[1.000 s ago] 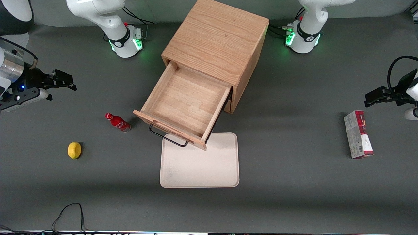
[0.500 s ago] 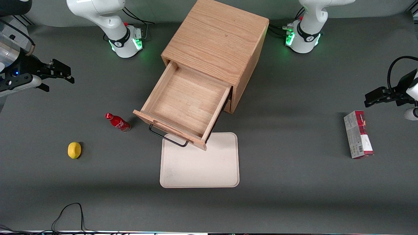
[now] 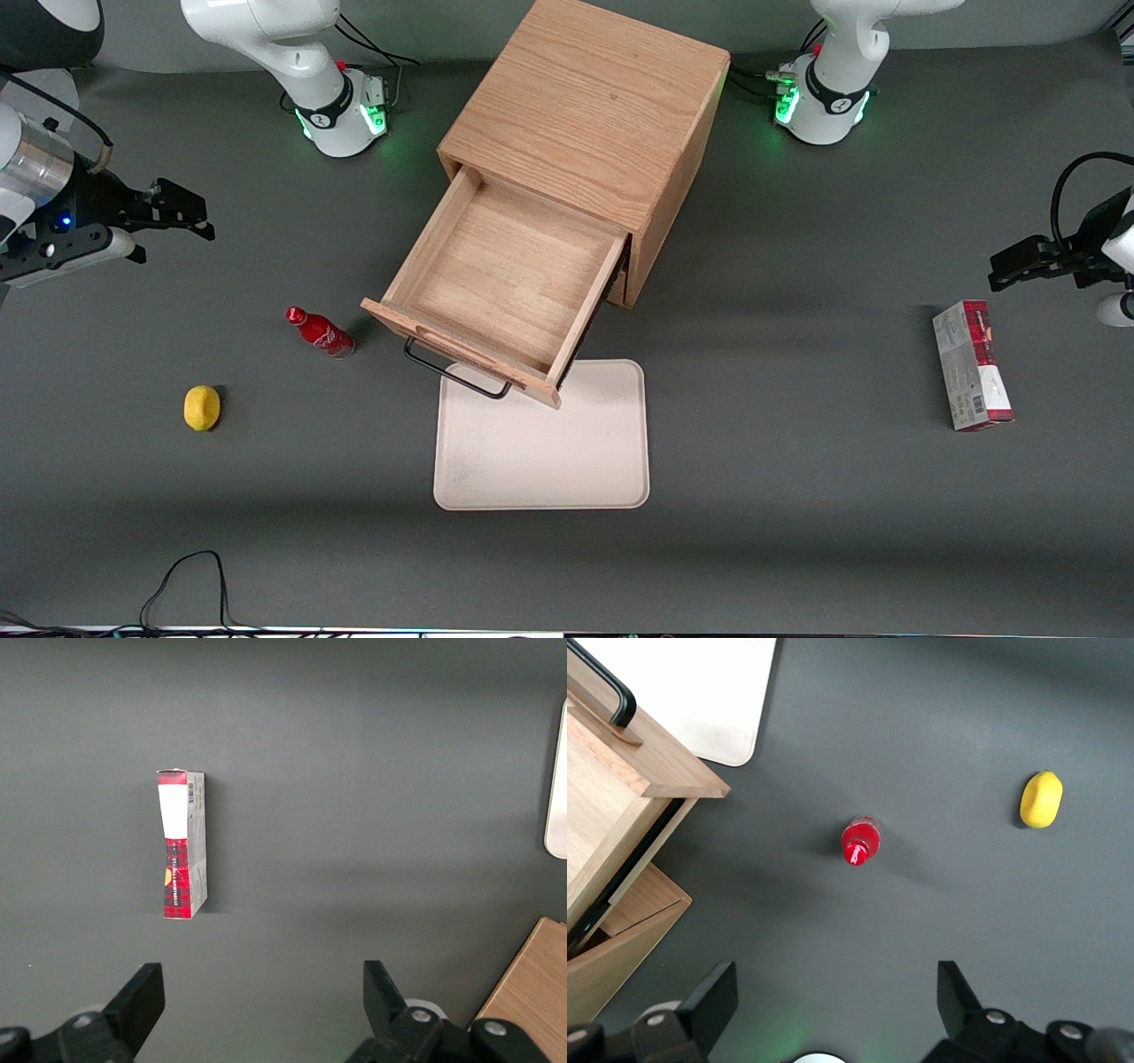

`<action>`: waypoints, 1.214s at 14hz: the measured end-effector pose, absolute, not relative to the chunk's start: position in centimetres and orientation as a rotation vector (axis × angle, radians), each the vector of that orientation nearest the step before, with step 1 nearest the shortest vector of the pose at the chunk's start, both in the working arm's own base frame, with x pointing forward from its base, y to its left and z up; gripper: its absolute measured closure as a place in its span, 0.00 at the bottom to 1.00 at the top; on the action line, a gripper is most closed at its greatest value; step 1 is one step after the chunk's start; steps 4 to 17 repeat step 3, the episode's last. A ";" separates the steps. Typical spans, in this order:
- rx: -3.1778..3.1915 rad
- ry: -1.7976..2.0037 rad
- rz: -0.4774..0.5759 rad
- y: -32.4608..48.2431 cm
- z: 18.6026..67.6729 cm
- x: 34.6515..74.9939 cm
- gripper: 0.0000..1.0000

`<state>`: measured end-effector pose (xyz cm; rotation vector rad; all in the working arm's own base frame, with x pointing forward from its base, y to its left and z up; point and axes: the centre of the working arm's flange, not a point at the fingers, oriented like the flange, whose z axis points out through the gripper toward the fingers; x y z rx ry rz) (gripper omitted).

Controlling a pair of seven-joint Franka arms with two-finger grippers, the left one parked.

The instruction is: Open upper drawer

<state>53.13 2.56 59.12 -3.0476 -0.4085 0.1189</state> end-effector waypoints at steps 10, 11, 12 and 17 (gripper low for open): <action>-3.050 -0.403 0.117 2.8 59.3 53.6 0.00; -3.050 -0.403 0.117 2.8 59.3 53.6 0.00; -3.050 -0.403 0.117 2.8 59.3 53.6 0.00; -3.050 -0.403 0.117 2.8 59.3 53.6 0.00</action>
